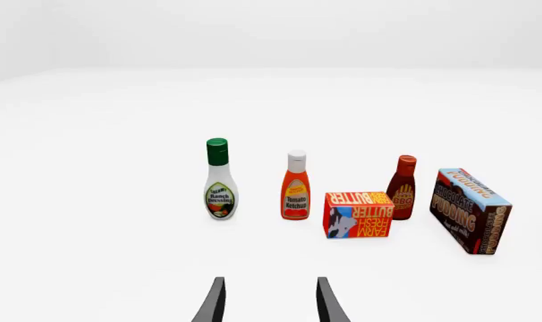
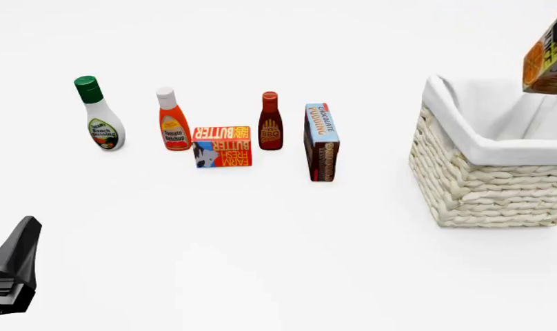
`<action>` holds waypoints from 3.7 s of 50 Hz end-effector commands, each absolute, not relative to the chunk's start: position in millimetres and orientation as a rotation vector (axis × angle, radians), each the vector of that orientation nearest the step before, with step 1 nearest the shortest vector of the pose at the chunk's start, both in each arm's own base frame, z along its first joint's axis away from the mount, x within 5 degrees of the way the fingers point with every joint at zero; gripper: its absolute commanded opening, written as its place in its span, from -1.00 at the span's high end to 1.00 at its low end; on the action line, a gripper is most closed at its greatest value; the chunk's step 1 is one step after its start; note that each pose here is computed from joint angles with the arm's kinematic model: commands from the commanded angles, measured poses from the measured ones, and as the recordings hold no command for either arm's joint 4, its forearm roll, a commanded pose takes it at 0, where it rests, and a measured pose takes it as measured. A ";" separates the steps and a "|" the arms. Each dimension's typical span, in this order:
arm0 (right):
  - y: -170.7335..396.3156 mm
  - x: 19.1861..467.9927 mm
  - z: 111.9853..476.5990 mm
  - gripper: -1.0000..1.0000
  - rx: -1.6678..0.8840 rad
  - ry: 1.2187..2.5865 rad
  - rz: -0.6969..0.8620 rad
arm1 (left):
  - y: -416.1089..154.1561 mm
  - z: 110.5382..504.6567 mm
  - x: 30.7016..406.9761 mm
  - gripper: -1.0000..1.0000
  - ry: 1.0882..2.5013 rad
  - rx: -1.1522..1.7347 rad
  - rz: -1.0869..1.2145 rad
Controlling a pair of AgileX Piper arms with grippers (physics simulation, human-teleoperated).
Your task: Pick the orange juice and place it in the basket.
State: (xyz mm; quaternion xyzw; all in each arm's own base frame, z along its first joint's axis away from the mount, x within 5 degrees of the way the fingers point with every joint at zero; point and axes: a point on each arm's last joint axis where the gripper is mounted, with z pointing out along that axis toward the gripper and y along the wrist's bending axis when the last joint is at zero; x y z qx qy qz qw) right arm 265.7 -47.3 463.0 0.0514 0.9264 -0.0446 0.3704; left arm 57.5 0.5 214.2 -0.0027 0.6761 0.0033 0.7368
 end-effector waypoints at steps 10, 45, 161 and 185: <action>-56.0 280.2 459.2 1.00 0.193 2.386 -0.110 | 0.5 214.2 57.5 -1.00 1.485 -0.006 0.007; -66.8 313.8 428.9 1.00 0.255 2.480 -0.090 | 0.5 214.2 57.5 -1.00 1.485 -0.006 0.007; -87.5 368.5 365.0 1.00 0.249 2.658 -0.090 | 0.5 214.2 57.5 -1.00 1.485 -0.006 0.007; -87.8 377.1 355.5 1.00 0.235 2.681 -0.087 | 0.5 214.2 57.5 -1.00 1.485 -0.006 0.007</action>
